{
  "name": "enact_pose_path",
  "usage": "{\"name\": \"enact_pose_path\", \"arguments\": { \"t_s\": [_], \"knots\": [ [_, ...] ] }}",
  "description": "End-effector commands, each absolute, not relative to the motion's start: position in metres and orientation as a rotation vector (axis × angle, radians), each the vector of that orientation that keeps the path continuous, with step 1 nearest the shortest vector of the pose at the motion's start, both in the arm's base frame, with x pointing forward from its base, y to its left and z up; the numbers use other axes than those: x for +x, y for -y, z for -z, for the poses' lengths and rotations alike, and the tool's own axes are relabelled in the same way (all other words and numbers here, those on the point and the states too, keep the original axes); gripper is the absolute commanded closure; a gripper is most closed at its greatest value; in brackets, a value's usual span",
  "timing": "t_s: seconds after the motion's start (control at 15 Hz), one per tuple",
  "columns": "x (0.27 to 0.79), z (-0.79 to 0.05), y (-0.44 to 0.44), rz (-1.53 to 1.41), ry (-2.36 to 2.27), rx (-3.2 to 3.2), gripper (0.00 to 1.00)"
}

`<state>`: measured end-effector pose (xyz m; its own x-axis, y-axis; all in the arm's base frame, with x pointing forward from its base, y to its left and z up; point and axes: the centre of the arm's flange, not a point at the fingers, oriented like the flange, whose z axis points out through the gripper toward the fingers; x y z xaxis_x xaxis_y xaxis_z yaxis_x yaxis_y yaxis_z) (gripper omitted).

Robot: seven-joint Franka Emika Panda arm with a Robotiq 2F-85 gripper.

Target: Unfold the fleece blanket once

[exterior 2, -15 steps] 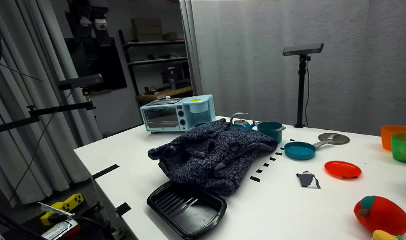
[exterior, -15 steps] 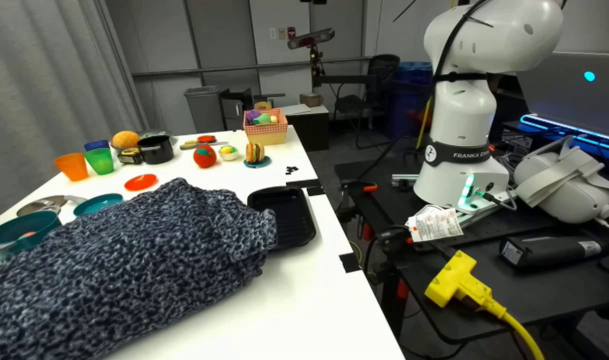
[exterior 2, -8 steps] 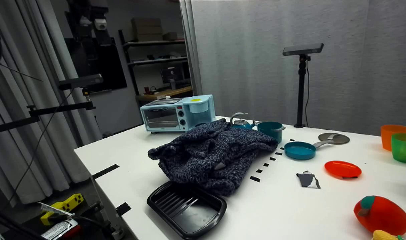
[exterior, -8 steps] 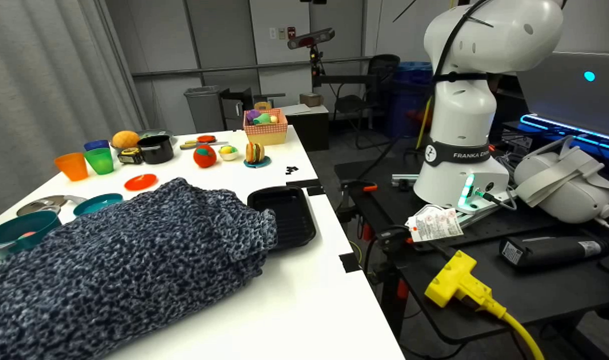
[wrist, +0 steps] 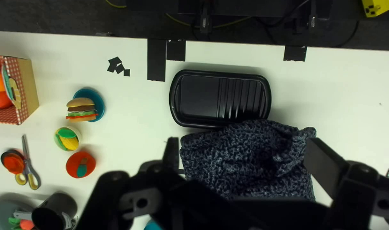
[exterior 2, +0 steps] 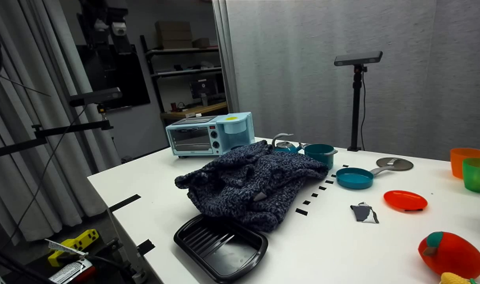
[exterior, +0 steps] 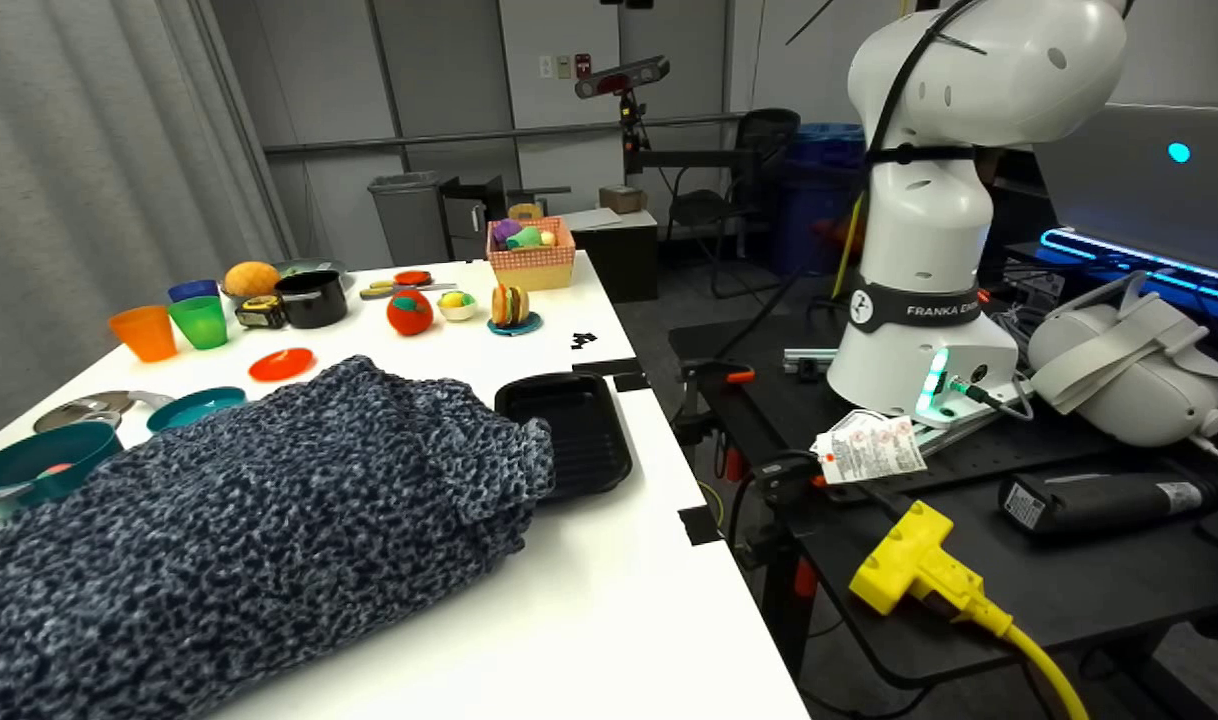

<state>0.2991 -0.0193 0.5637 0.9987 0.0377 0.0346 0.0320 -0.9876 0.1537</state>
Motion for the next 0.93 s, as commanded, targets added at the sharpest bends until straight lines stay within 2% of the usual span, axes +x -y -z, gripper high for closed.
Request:
{"name": "enact_pose_path", "arguments": {
  "t_s": [0.0,0.87],
  "knots": [
    [0.2991,-0.5637,0.0193,-0.056,-0.052,2.987,0.00],
    [0.3008,-0.5618,0.0183,-0.071,-0.085,3.011,0.00]
  ]
}}
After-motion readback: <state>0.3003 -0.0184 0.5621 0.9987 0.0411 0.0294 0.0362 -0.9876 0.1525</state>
